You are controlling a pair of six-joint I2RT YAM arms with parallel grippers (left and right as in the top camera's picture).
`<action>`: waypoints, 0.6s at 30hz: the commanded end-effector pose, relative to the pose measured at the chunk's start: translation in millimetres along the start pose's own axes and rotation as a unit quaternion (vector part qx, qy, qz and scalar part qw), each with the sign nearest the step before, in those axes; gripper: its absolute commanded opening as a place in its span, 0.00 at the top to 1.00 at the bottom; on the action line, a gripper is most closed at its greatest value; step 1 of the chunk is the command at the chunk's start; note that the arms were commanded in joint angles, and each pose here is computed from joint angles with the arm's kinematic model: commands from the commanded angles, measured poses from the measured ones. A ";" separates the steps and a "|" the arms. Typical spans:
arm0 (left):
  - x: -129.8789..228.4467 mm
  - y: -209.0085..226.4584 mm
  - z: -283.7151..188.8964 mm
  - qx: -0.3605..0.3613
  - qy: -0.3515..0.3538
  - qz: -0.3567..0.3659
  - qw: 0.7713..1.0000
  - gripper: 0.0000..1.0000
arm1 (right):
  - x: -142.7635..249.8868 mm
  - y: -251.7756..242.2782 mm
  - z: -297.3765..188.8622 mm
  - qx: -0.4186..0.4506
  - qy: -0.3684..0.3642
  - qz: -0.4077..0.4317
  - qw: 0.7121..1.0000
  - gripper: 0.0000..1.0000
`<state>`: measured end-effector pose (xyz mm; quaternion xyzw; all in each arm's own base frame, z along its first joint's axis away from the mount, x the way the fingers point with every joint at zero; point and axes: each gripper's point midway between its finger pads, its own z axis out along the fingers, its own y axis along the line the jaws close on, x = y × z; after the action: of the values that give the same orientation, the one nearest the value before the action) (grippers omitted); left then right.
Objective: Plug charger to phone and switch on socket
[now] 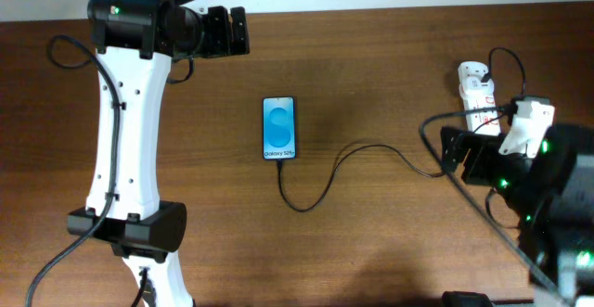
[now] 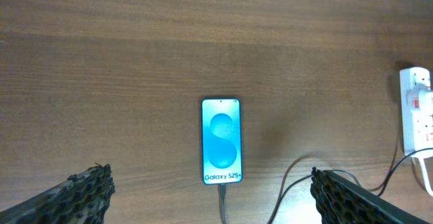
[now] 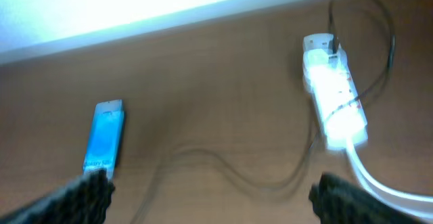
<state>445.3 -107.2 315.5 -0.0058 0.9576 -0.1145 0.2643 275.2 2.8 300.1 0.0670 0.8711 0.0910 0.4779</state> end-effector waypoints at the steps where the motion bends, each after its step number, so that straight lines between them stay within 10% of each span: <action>1: -2.3 2.7 -8.3 -0.003 -0.011 0.003 1.000 0.01 | 20.2 -4.1 -1.2 -0.012 -0.118 -0.030 0.992 0.02; 7: -2.3 2.7 -8.3 -0.003 -0.011 0.003 1.000 0.01 | 71.1 -24.0 9.4 -0.005 -0.295 -0.049 0.954 0.02; 18: -2.3 2.7 -8.3 -0.003 -0.011 0.003 1.000 0.01 | 133.0 -43.2 51.3 0.020 -0.241 -0.039 0.969 0.02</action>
<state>445.2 -107.2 316.1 -0.0056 0.9573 -0.1146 0.2652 246.4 -8.8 156.8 0.0628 0.7320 0.0337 0.6776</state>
